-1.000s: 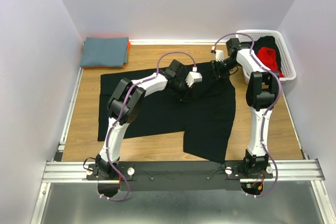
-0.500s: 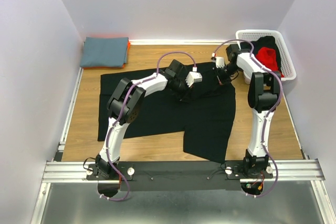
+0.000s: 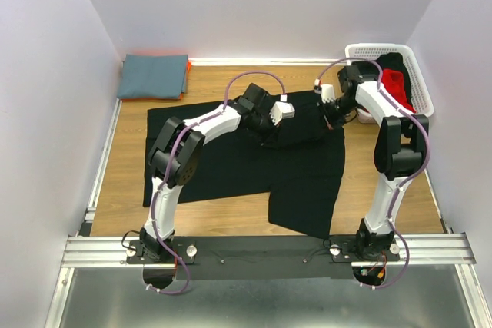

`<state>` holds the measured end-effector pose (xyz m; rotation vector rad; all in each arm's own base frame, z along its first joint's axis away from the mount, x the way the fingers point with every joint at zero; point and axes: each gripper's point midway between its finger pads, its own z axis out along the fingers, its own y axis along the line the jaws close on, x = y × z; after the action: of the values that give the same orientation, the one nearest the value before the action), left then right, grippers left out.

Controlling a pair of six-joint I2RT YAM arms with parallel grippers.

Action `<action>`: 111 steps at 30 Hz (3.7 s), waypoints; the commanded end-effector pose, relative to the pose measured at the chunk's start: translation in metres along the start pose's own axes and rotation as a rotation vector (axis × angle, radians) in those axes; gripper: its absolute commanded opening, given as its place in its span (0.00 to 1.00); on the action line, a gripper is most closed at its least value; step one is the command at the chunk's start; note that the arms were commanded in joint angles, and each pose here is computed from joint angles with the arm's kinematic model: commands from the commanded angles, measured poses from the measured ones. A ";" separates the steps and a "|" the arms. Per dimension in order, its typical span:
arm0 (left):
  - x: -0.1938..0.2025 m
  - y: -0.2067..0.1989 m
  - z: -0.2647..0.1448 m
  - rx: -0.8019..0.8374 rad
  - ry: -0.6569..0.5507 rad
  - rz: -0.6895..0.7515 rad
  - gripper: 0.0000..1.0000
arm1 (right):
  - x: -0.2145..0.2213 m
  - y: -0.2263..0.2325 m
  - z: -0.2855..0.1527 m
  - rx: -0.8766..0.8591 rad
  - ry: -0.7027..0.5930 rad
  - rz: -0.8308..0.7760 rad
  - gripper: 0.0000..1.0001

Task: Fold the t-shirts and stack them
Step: Fold the tshirt

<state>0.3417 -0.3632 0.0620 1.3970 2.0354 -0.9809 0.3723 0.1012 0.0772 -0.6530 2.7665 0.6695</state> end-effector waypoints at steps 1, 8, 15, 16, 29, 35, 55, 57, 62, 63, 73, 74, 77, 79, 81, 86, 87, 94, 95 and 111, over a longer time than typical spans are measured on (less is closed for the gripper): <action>0.002 -0.011 -0.011 0.004 0.026 0.031 0.27 | 0.024 0.001 0.002 0.000 0.055 -0.009 0.02; 0.018 -0.026 -0.015 0.056 0.079 0.069 0.29 | 0.038 0.012 0.001 -0.053 0.081 -0.025 0.13; 0.023 -0.056 -0.056 0.060 0.066 0.130 0.47 | 0.044 0.011 -0.019 -0.012 0.116 -0.101 0.42; 0.030 -0.057 -0.068 0.048 0.067 0.114 0.48 | 0.040 0.011 -0.022 -0.007 0.104 -0.105 0.43; 0.199 -0.012 -0.235 -0.222 0.290 -0.150 0.51 | 0.064 -0.004 0.009 0.047 0.155 -0.172 0.40; 0.261 0.037 -0.285 -0.437 0.344 -0.308 0.49 | 0.038 -0.013 0.015 0.076 0.097 -0.166 0.40; 0.223 0.206 -0.319 -0.667 0.120 -0.517 0.47 | -0.132 -0.091 0.053 0.237 -0.180 -0.066 0.46; 0.231 0.209 -0.305 -0.635 0.132 -0.537 0.45 | -0.124 -0.099 0.059 0.263 -0.159 -0.041 0.46; 0.235 0.214 -0.283 -0.608 0.166 -0.551 0.43 | -0.107 -0.114 0.065 0.333 -0.121 -0.009 0.46; 0.238 0.216 -0.277 -0.598 0.176 -0.558 0.43 | -0.100 -0.119 0.066 0.355 -0.102 -0.002 0.46; 0.194 0.236 -0.284 -0.584 0.117 -0.483 0.45 | -0.109 -0.123 0.034 0.352 -0.170 -0.032 0.56; 0.177 0.230 -0.292 -0.574 0.086 -0.442 0.48 | -0.116 -0.112 0.019 0.336 -0.202 -0.053 0.59; 0.147 0.199 -0.316 -0.563 0.065 -0.336 0.54 | -0.111 -0.074 -0.001 0.229 -0.210 -0.128 0.78; 0.124 0.168 -0.339 -0.569 0.058 -0.253 0.58 | -0.105 -0.042 -0.032 0.183 -0.229 -0.196 0.87; 0.131 0.140 -0.343 -0.527 0.086 -0.215 0.62 | -0.083 -0.016 -0.052 0.159 -0.208 -0.248 0.87; 0.156 0.076 -0.360 -0.487 0.126 -0.151 0.64 | -0.014 0.025 -0.067 0.087 -0.084 -0.365 0.85; 0.163 0.069 -0.361 -0.487 0.138 -0.140 0.64 | 0.002 0.032 -0.066 0.072 -0.047 -0.377 0.82; 0.220 0.004 -0.350 -0.480 0.302 -0.091 0.60 | 0.110 0.082 -0.044 0.068 0.189 -0.550 0.66; 0.234 -0.006 -0.342 -0.459 0.327 -0.106 0.59 | 0.126 0.082 -0.037 0.072 0.212 -0.559 0.66; 0.292 -0.041 -0.318 -0.428 0.477 -0.093 0.59 | 0.183 0.050 -0.002 0.198 0.327 -0.608 0.61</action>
<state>0.1967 0.0381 0.0655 1.3545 2.4820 -0.2842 0.1745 0.0742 0.0430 -1.5629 2.6839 0.2494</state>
